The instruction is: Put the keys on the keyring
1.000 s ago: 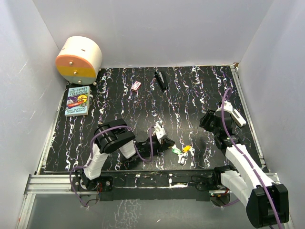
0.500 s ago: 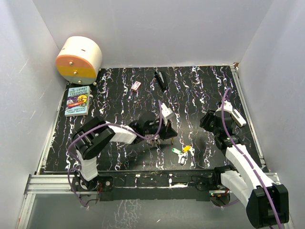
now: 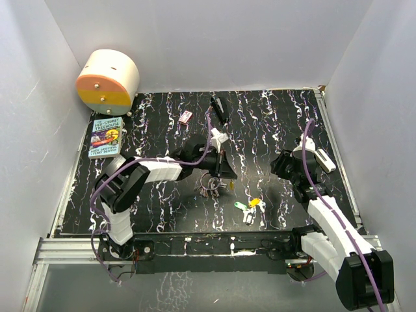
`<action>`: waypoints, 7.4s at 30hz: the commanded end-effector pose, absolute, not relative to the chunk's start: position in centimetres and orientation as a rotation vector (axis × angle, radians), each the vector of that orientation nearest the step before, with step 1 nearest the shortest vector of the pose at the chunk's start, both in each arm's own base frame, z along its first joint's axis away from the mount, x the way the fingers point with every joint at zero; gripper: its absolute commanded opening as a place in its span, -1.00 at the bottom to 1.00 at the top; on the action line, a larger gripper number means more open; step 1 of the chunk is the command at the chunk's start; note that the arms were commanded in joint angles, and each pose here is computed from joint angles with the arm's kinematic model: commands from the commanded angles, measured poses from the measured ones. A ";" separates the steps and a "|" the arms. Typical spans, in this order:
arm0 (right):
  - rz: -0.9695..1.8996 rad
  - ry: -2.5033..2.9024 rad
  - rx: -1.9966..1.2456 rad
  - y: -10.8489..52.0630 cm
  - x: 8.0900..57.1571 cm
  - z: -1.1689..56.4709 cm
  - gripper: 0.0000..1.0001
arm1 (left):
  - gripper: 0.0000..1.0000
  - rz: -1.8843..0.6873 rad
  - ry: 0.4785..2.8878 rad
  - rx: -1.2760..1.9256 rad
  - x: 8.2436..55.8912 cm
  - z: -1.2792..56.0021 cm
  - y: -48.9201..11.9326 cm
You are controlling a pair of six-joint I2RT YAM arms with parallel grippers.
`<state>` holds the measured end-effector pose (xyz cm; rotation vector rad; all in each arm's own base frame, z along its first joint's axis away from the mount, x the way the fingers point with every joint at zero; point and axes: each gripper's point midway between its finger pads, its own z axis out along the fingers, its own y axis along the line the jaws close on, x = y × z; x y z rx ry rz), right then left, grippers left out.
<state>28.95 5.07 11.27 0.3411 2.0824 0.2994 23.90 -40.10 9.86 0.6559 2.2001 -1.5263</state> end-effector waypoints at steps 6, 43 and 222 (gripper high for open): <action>0.376 2.000 0.255 6.4 30.6 14.6 -0.20 | -1.00 -1.735 2.395 0.386 24.5 11.6 -39.2; 0.989 2.474 0.117 25.5 28.1 8.8 -0.26 | -1.00 -1.402 2.014 -0.332 41.3 25.2 -13.4; 0.531 2.145 -1.127 35.7 27.0 4.4 -0.85 | -1.00 -1.104 1.911 -0.493 40.4 23.2 -4.2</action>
